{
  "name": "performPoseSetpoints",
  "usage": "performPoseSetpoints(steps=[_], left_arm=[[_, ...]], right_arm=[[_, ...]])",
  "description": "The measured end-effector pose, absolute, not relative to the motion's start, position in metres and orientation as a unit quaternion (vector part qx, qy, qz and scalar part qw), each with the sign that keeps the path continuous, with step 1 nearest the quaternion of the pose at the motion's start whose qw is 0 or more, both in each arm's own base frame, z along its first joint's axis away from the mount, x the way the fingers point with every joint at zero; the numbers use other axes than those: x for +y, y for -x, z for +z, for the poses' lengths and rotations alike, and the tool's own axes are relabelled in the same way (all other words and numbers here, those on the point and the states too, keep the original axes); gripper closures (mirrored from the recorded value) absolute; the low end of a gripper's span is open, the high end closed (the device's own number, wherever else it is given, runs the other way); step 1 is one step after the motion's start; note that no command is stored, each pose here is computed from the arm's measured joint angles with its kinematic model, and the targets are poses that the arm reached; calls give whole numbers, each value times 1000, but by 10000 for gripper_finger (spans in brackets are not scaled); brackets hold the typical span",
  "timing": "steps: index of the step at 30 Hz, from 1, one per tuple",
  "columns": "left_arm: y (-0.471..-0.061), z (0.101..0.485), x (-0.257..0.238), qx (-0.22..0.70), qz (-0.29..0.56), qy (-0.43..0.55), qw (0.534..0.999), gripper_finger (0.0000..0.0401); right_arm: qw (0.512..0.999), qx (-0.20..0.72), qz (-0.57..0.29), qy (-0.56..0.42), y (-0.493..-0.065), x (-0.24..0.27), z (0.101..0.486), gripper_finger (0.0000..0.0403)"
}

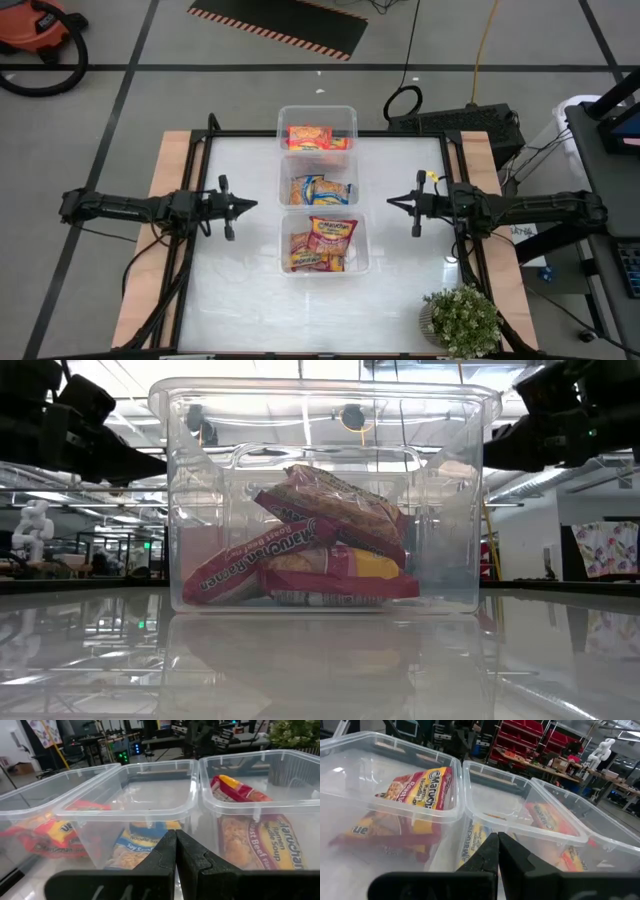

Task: Sort Maruchan noodles
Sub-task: Return to Home Position

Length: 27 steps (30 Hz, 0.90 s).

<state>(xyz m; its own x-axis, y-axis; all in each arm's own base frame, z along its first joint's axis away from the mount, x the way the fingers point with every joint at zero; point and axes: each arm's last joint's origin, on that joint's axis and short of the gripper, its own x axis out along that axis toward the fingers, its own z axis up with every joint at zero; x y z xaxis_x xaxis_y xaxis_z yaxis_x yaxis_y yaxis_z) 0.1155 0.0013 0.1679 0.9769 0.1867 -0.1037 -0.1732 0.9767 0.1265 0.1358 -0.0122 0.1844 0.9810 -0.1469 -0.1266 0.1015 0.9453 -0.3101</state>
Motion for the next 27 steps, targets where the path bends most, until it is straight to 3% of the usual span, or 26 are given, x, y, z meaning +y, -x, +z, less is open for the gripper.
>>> performPoseSetpoints(steps=[27], left_arm=[[-115, 157, 1, 65, 74, -55, 994, 393]], right_arm=[[990, 61, -39, 123, -127, -10, 173, 403]])
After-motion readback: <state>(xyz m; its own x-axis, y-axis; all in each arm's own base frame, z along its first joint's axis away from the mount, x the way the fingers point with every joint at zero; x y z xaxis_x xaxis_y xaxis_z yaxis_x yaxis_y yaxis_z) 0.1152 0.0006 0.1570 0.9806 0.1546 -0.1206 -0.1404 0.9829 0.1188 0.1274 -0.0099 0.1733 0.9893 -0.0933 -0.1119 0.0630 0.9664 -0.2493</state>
